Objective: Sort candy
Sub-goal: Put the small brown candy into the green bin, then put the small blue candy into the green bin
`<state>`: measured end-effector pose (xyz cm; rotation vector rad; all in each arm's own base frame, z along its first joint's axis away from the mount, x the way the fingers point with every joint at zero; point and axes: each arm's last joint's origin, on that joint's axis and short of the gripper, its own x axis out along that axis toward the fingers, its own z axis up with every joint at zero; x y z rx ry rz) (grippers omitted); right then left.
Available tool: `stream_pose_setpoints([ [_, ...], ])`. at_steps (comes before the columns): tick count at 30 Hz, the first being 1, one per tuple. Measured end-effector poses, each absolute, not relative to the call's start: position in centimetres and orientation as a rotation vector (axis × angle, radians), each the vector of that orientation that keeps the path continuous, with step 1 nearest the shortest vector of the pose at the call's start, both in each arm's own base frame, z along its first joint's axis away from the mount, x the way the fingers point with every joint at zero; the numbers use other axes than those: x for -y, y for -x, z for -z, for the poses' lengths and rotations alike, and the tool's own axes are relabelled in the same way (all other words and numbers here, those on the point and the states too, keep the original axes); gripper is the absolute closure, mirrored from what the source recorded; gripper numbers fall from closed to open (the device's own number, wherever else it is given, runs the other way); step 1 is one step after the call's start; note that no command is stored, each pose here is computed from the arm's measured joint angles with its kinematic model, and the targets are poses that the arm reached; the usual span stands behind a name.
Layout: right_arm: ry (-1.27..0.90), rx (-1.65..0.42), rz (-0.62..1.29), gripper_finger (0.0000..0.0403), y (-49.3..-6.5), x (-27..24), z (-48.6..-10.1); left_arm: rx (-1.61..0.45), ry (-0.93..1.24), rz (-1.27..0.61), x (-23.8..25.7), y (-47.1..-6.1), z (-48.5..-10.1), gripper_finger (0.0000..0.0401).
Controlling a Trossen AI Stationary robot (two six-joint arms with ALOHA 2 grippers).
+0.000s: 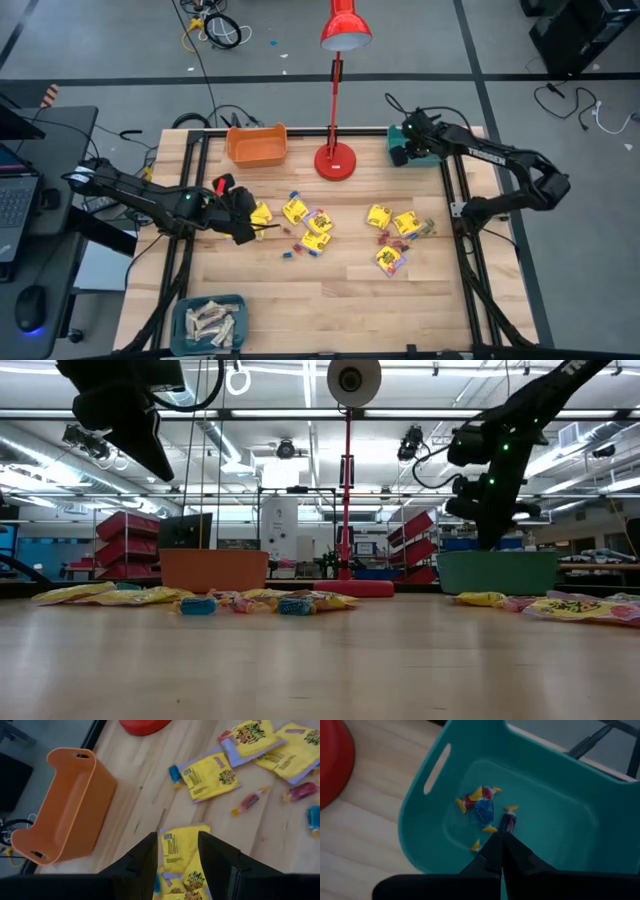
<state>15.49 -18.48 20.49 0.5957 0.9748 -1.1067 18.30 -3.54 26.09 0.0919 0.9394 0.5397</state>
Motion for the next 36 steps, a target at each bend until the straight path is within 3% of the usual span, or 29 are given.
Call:
stream_pose_setpoints([
  [8, -0.603, -1.003, 1.105, 0.0390, -16.2, 19.3, -19.0, -0.958, -0.092, -0.594, 3.3, -17.9, -26.0, 0.0258],
  [19, -0.594, -0.968, 1.107, 0.0329, -16.5, 19.6, -19.0, -0.935, -0.114, -0.640, 3.2, -17.9, -26.0, 0.0258],
  [25, -0.584, -0.936, 1.108, 0.0306, -16.7, 19.8, -19.2, -0.905, -0.026, -0.729, 2.6, -17.8, -26.0, 0.0258],
  [36, -0.558, -0.884, 1.077, 0.0304, -17.2, 18.7, -20.4, -1.042, 0.190, -0.884, 0.6, -16.6, -25.4, 0.0258],
])
